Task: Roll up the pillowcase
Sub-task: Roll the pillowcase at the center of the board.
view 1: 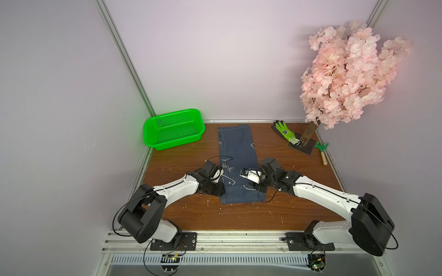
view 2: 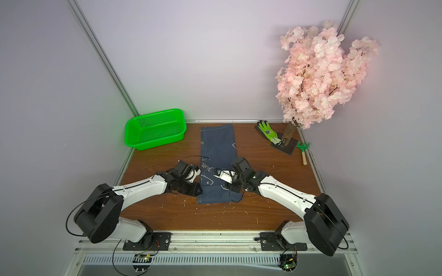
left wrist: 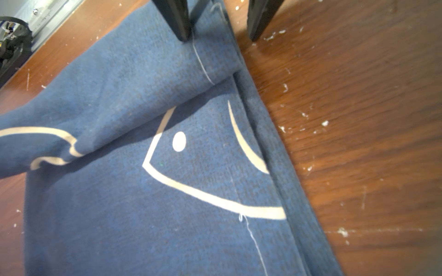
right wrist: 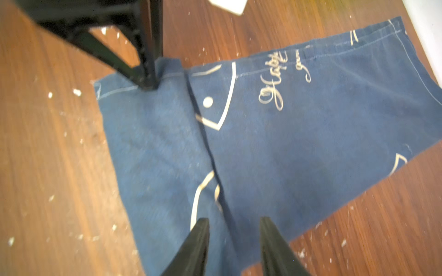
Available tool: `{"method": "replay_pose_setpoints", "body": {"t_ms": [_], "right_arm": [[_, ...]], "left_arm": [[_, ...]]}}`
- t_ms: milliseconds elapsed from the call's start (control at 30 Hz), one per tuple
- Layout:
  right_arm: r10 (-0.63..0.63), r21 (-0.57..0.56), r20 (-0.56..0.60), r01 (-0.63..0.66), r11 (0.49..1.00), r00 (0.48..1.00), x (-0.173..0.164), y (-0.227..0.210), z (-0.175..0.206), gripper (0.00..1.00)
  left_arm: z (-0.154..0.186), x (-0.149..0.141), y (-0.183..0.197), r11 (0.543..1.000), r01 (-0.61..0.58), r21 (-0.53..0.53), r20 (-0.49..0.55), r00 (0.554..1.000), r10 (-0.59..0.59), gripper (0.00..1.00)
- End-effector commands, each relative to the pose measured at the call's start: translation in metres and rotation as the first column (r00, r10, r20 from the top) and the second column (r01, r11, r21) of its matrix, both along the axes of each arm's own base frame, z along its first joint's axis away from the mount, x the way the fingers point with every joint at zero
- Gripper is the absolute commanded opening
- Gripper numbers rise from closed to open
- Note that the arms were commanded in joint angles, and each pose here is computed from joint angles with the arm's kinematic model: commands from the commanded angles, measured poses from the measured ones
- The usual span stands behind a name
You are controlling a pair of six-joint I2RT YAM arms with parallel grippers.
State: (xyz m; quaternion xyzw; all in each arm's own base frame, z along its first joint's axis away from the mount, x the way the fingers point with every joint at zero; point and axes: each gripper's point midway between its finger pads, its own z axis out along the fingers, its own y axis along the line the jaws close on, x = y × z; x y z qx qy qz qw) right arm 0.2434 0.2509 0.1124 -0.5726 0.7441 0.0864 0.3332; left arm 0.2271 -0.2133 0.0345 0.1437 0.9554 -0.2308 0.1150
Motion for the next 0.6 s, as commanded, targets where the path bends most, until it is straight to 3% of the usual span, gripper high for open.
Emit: {"method": "replay_pose_setpoints", "body": {"t_ms": [0,100,333,567], "right_arm": [[-0.058,-0.114,-0.036,0.053,0.992,0.998,-0.013,-0.035,-0.027,0.36],[-0.117,-0.104,-0.017,0.115,0.988,0.993,0.002,-0.045,-0.035,0.25],[-0.158,-0.123,-0.058,0.15,0.981,0.986,0.019,-0.044,-0.06,0.21],[-0.174,-0.211,-0.102,0.15,0.966,0.979,0.012,-0.055,-0.077,0.21]], "left_arm": [[-0.006,0.0,0.0,1.0,0.018,0.023,0.002,1.0,-0.018,0.42],[-0.01,0.0,0.003,0.999,0.026,0.045,0.0,1.0,-0.026,0.41],[-0.015,-0.002,0.005,0.998,0.031,0.061,-0.004,1.0,-0.031,0.39],[-0.018,0.003,0.013,0.995,0.02,0.102,0.011,1.0,-0.021,0.38]]}}
